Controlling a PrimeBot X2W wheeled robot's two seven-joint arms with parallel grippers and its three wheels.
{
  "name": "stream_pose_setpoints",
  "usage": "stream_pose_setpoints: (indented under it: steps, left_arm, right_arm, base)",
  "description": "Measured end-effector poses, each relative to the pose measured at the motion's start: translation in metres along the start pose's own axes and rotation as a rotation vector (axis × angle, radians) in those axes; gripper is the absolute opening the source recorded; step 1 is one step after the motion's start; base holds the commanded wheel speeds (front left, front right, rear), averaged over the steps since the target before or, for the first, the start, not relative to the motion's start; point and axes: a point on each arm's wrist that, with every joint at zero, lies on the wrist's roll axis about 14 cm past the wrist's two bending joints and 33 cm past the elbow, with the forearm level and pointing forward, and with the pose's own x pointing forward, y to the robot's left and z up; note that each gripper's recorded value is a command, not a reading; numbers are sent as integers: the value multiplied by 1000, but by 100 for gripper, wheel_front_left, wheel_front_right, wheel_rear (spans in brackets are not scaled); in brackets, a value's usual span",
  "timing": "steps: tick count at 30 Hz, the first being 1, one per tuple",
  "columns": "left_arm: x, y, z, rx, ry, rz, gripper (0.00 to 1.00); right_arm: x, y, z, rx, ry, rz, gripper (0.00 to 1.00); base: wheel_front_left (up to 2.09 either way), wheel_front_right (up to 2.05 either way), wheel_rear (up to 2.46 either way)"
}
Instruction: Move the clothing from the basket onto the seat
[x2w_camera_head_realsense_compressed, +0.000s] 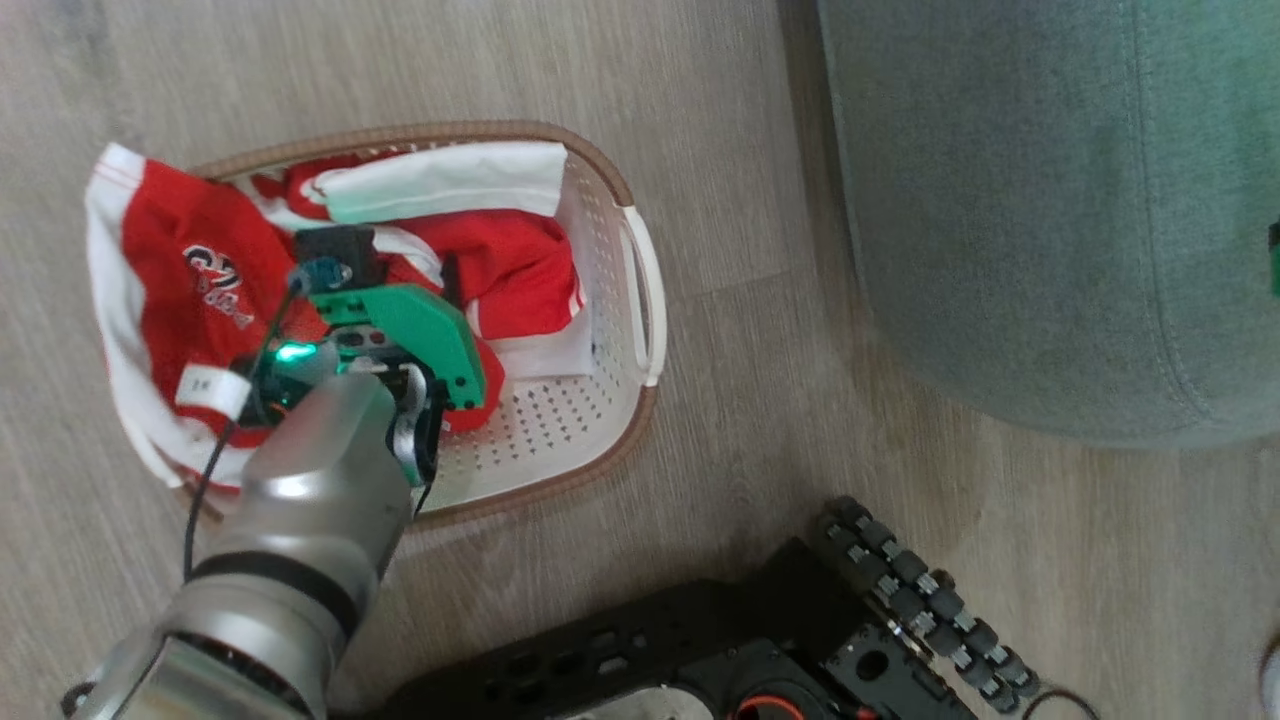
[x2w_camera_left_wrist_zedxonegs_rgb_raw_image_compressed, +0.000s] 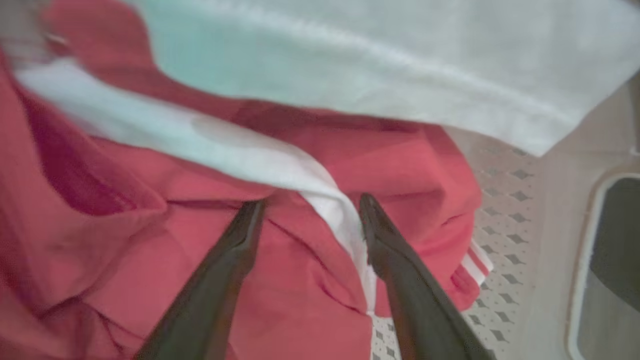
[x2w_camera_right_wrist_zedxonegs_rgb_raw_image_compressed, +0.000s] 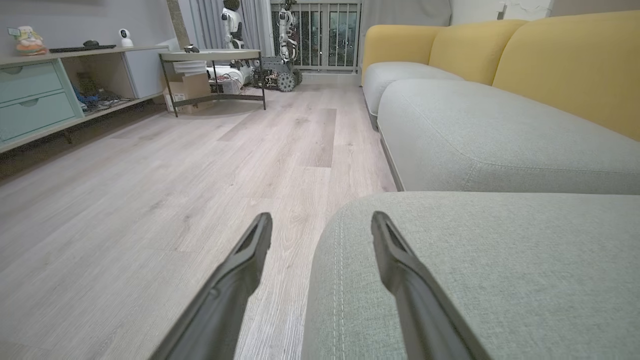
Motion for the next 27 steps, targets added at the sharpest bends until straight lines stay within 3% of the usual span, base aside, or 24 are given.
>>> stream_pose_setpoints:
  steps: [4, 10, 11, 13, 14, 27]
  left_arm:
    - [13, 4, -26, -6, 140, 31, 100]
    - [20, 4, -40, -9, 224, 47, 100]
    - [20, 4, -41, -12, 227, 51, 78]
    - [20, 4, -40, -18, 225, 53, 13]
    - [19, 4, -39, -21, 220, 53, 0]
    - [-7, -10, -10, -39, 109, -2, 0]
  right_arm:
    - [3, -4, -10, -12, 17, -6, 100]
    - [4, -6, -17, -13, 33, -14, 100]
    - [4, -6, -18, -12, 34, -14, 100]
    - [4, -6, -18, -12, 33, -14, 100]
    - [4, -6, -17, -11, 32, -14, 100]
    - [2, 0, 26, 4, -63, -8, 100]
  base:
    - [0, 0, 0]
    - [0, 0, 0]
    - [0, 0, 0]
    - [0, 0, 0]
    - [0, 0, 0]
    - [0, 0, 0]
